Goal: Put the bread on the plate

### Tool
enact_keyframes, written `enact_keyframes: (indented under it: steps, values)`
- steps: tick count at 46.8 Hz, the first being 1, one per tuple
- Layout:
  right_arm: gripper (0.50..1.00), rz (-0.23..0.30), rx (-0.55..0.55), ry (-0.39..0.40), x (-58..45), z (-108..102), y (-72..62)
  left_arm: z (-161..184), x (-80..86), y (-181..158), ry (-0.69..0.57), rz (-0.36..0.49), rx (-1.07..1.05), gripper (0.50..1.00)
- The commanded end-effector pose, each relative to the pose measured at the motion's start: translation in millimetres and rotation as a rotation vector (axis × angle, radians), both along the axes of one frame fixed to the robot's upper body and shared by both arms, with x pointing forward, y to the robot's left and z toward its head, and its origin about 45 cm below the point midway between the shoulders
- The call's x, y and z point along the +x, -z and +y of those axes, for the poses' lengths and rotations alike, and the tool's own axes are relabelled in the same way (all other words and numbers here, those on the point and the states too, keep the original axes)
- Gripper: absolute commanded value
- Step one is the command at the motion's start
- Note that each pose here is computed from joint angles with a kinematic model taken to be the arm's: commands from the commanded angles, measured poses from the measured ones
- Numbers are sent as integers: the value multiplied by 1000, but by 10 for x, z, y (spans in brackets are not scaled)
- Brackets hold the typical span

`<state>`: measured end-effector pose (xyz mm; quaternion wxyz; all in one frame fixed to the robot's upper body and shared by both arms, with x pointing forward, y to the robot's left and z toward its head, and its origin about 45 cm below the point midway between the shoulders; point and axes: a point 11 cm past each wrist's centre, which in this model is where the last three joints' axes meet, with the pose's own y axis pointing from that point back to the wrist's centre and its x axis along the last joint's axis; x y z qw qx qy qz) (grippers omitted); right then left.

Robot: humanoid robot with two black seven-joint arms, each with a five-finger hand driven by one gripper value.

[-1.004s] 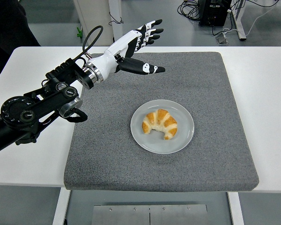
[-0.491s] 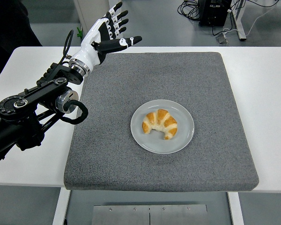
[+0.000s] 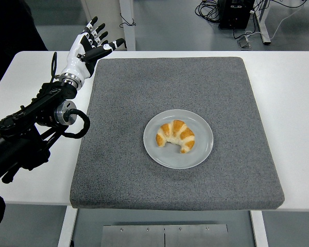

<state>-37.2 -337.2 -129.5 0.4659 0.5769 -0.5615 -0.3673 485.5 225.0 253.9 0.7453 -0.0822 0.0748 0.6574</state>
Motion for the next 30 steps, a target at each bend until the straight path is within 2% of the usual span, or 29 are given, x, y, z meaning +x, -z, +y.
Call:
enact_keyframes:
  steps: [1, 6, 11, 17, 30]
  values:
    - [1000, 0, 2, 0, -1, 2, 0, 16, 14, 10, -21, -8, -19, 972]
    - [1000, 0, 0, 0, -1, 0, 0, -6, 24, 37, -42, -14, -50, 972]
    - [1000, 0, 2, 0, -1, 2, 0, 116, 58, 110, -106, 12, -107, 972]
    - [1000, -13, 7, 2, 73, 16, 3, 194, 90, 241, -167, 54, -176, 972]
    - [1000, -18, 18, 5, 102, 44, 6, 197, 100, 264, -133, 49, -193, 972]
